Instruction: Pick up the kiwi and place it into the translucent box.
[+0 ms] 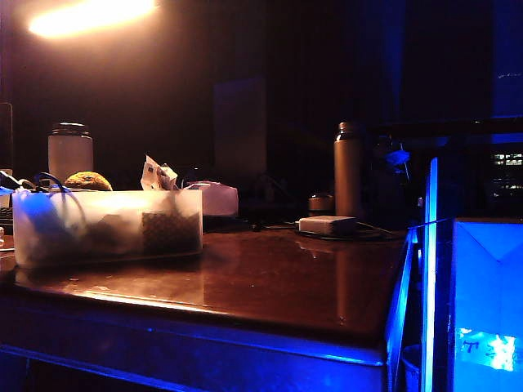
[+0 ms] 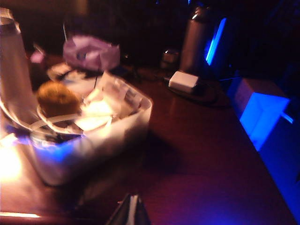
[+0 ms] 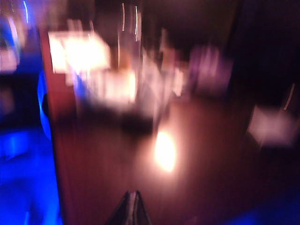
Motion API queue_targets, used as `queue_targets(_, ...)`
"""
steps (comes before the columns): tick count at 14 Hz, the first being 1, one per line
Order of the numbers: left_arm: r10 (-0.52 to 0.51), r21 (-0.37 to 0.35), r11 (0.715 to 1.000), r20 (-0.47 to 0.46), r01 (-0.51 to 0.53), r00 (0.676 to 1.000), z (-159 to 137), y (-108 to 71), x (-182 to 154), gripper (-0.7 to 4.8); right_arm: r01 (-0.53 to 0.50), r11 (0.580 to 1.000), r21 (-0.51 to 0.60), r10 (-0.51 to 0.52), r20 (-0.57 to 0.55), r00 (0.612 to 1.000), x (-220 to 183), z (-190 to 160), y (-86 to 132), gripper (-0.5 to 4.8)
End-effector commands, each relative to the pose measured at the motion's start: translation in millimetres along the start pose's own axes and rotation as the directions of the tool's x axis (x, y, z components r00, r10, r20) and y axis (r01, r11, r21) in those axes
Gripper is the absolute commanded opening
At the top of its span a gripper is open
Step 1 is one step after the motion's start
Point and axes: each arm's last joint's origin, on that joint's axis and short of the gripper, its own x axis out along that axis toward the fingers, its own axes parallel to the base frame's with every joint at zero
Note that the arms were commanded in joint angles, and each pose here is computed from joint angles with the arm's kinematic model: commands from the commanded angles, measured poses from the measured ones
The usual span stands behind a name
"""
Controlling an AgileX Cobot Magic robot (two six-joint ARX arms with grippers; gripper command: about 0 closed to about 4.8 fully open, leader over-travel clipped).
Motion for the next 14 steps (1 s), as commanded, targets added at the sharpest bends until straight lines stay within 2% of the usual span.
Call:
queue_targets(1, 0.034, -0.025, 0.999, 0.001, -0.034, 0.999, -29, 12.0, 22, -0.03, 0.104, 0.99, 0.093, -0.102, -0.022, 0.995, 12, -45, 2, -0.01)
queue_targets(3, 0.04, -0.088, 0.995, -0.013, -0.041, 0.999, -47, 17.4, 32, -0.03, 0.16, 0.984, 0.083, -0.154, -0.073, 0.985, 13, -60, 2, -0.01)
queue_targets(5, 0.041, -0.107, 0.993, -0.047, -0.046, 0.998, -66, 22.0, 40, -0.03, 0.158, 0.984, 0.077, -0.15, -0.104, 0.983, 14, -71, 3, -0.01)
queue_targets(7, 0.042, -0.043, 0.998, -0.027, -0.043, 0.999, -78, 25.2, 46, -0.03, 0.153, 0.984, 0.089, -0.138, -0.155, 0.978, 14, -81, 4, -0.01)
queue_targets(10, 0.046, -0.02, 0.999, -0.053, -0.047, 0.997, -90, 27.5, 49, -0.03, 0.11, 0.99, 0.093, -0.086, -0.232, 0.969, 12, -90, 6, -0.01)
queue_targets(12, 0.083, -0.026, 0.996, -0.088, -0.086, 0.993, -103, 30.7, 52, -0.03, 0.114, 0.989, 0.094, -0.083, -0.289, 0.954, 11, -95, 6, -0.01)
queue_targets(14, 0.123, 0.023, 0.992, -0.074, -0.121, 0.99, -103, 32.1, 52, -0.03, 0.114, 0.99, 0.085, -0.079, -0.34, 0.937, 9, -103, 7, -0.01)
